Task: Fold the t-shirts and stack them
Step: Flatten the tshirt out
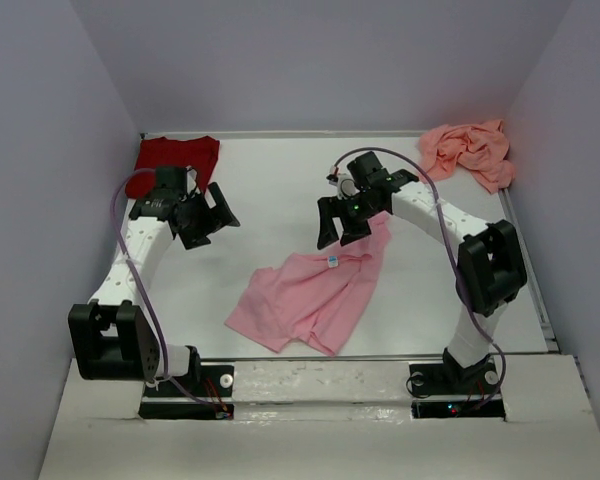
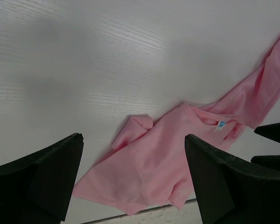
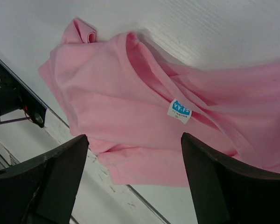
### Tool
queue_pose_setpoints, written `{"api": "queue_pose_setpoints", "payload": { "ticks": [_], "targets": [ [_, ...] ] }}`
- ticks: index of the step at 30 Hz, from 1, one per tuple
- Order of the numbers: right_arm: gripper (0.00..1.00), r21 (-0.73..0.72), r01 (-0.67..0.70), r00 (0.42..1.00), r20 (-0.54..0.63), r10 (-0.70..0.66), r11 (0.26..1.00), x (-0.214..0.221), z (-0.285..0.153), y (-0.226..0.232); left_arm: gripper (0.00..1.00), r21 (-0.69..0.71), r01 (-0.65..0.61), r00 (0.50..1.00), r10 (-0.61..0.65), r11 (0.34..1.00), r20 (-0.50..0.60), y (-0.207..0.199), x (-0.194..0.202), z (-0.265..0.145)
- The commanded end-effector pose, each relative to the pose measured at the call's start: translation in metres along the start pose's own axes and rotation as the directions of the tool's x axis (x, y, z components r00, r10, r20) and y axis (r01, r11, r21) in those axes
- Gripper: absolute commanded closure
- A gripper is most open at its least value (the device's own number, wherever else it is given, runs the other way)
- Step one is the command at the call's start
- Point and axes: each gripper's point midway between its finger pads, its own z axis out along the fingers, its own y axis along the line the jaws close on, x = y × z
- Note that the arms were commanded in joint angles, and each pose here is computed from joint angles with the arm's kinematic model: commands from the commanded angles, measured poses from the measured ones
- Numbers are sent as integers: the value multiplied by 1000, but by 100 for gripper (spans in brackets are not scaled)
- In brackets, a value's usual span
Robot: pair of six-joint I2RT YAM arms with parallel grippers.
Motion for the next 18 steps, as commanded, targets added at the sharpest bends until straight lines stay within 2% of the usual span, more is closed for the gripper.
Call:
{"api": "queue_pose_setpoints", "payload": {
  "ticks": [1, 8, 14, 18],
  "targets": [
    [14, -93, 121, 993, 23, -120, 988, -10, 28, 23, 1, 24, 47, 997, -46, 999, -67, -2, 24, -14],
    [15, -146, 165, 986, -11, -169, 975, -14, 66, 35, 1, 25, 86, 994, -83, 996, -76, 0, 37, -21],
    [15, -166, 184, 983, 5, -186, 969, -30, 77, 41, 1, 13, 85, 995, -84, 996, -61, 3, 40, -28],
    [19, -178, 175, 984, -6, -179, 968, -33, 87, 40, 1, 1, 78, 995, -78, 997, -55, 6, 42, -31]
  ]
}}
